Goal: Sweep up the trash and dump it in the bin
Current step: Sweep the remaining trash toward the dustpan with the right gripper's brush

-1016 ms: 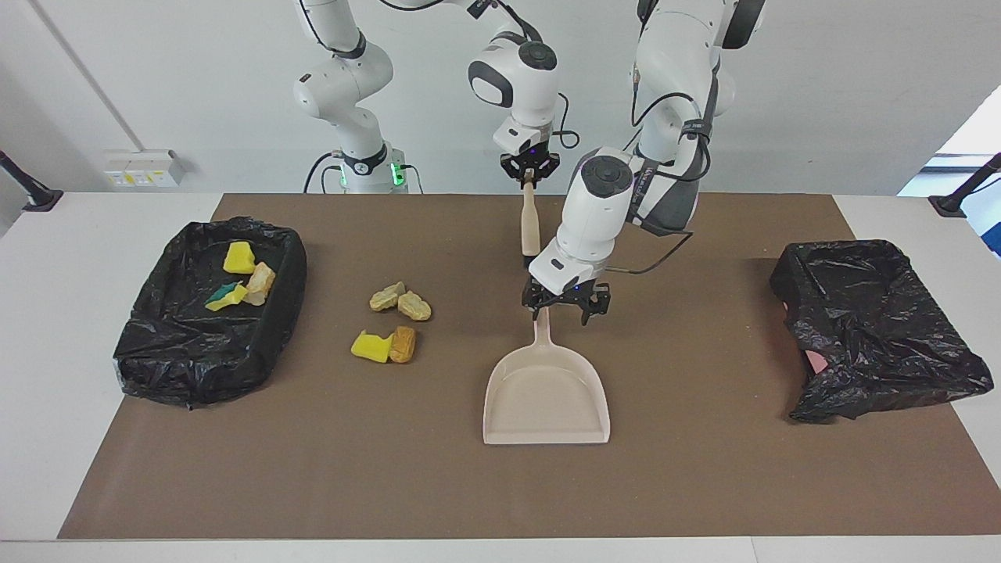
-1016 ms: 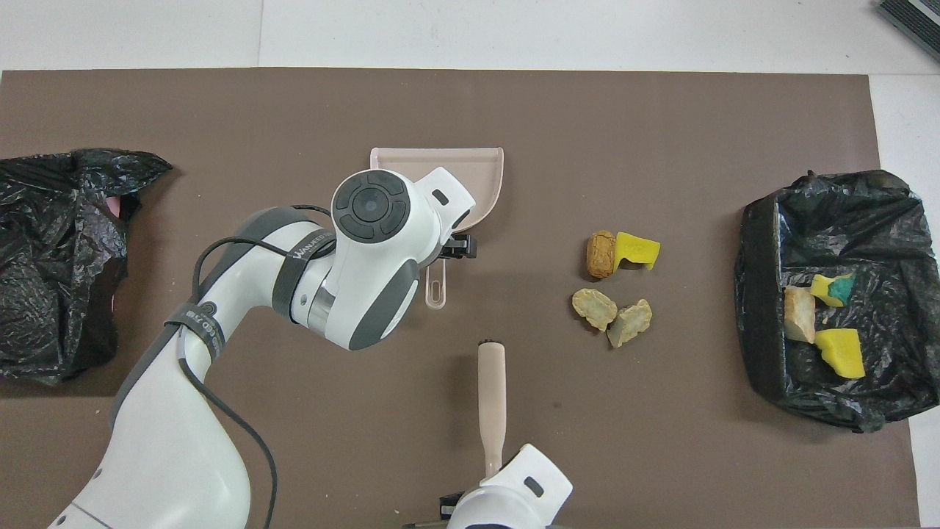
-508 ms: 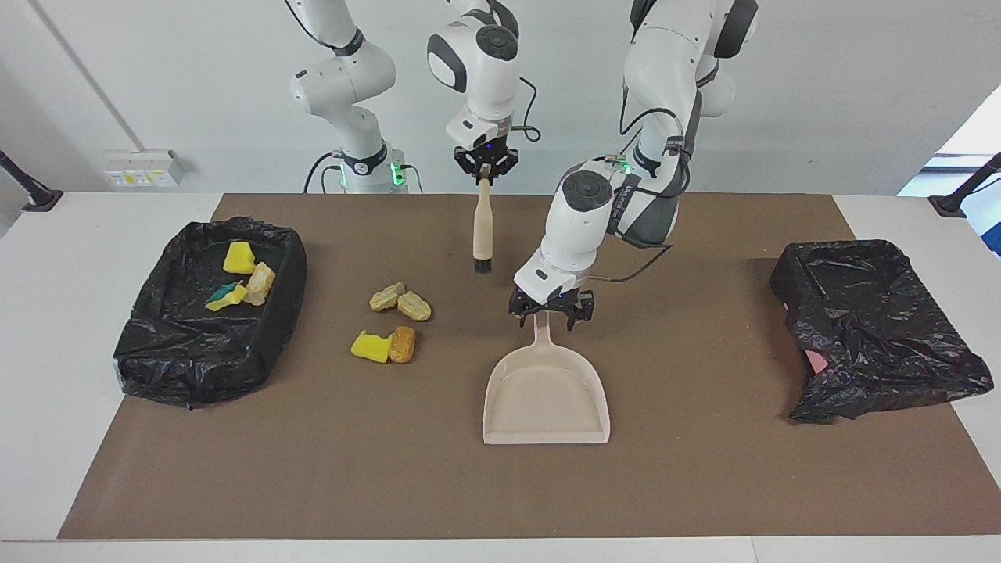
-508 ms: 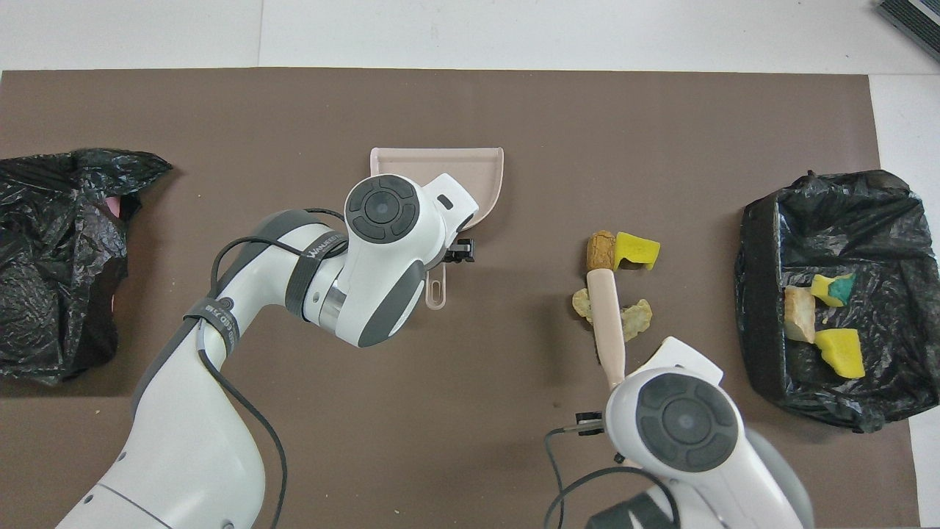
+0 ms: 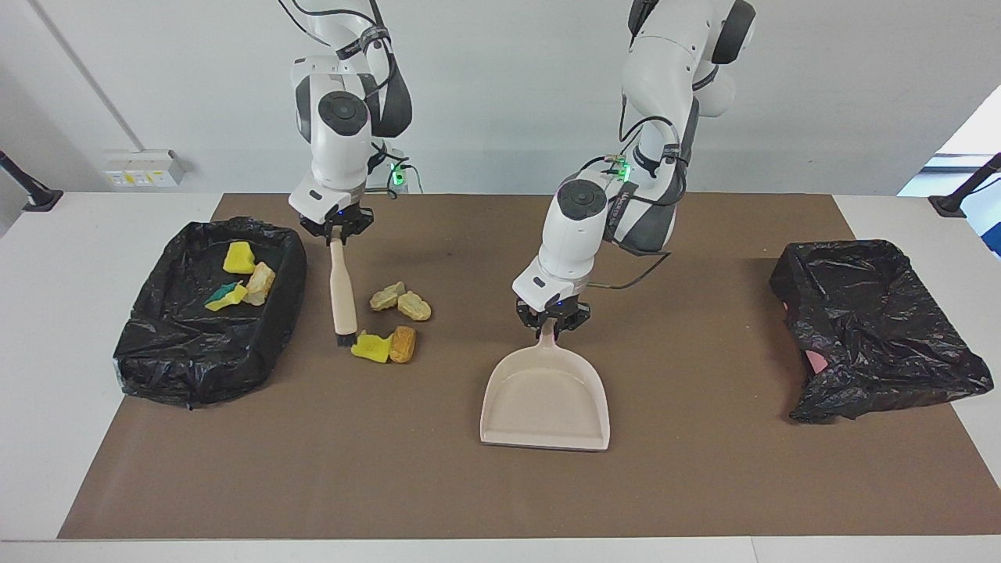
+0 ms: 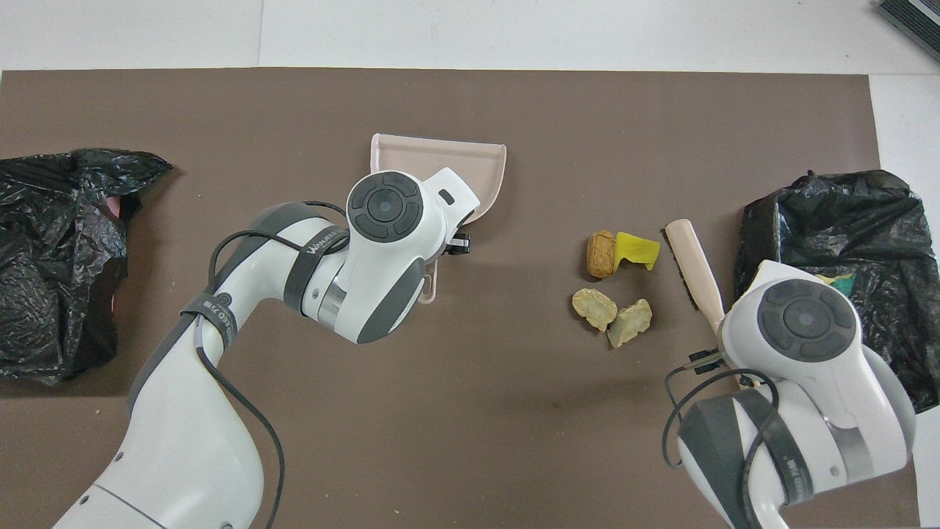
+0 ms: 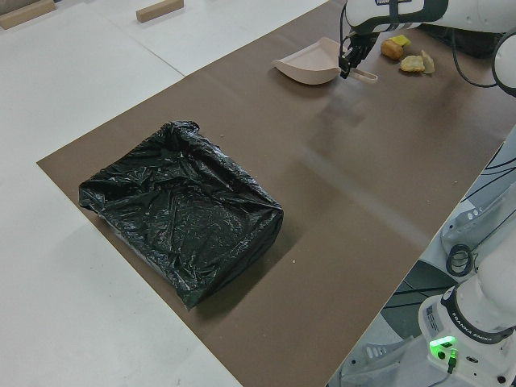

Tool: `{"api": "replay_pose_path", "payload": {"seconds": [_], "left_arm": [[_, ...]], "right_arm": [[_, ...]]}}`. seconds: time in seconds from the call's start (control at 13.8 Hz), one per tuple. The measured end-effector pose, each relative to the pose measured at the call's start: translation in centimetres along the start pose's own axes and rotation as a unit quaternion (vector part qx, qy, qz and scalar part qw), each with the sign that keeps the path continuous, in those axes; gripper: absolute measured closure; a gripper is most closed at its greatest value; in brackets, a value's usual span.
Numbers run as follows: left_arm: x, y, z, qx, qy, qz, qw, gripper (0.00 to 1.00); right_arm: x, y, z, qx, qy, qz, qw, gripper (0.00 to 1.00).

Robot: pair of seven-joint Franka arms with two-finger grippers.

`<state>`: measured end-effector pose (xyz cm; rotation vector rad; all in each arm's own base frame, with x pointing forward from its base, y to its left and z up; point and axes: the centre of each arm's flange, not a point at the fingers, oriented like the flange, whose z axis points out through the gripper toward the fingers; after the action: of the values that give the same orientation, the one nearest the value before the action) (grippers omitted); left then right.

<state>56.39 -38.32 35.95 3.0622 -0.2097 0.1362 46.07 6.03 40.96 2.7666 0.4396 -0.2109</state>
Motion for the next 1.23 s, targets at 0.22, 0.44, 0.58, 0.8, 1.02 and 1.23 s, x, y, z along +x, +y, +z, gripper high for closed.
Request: {"api": "replay_pose_path", "payload": {"seconds": [0.22,0.44,0.58,0.8,1.02,1.23], "left_arm": [[-0.4,-0.5,-3.3,0.013,-0.019,0.031,0.999,0.69],[-1.9,-1.6,-6.5,0.028,-0.064,0.160,0.985,0.69],[-1.7,-2.8,-6.5,0.025,-0.076,0.257,0.963,0.69],[-2.1,-4.0,-5.2,0.020,-0.096,0.354,0.930,0.69],[-3.8,-4.2,-3.8,0.017,-0.121,0.453,0.883,0.69],[-5.5,-4.1,-2.8,0.032,-0.140,0.521,0.841,0.69]], "right_arm": [[2.0,1.8,2.0,-0.033,-0.007,-0.030,0.999,0.74],[3.8,0.8,3.4,-0.028,-0.018,-0.048,0.998,0.74],[4.1,-0.4,3.0,-0.024,-0.015,-0.056,0.998,0.74],[4.3,-3.6,2.3,-0.004,-0.013,-0.052,0.999,0.74],[4.3,-6.0,1.7,0.031,-0.013,-0.044,0.998,0.74],[4.2,-7.0,1.5,0.060,-0.014,-0.029,0.998,0.74]]}}
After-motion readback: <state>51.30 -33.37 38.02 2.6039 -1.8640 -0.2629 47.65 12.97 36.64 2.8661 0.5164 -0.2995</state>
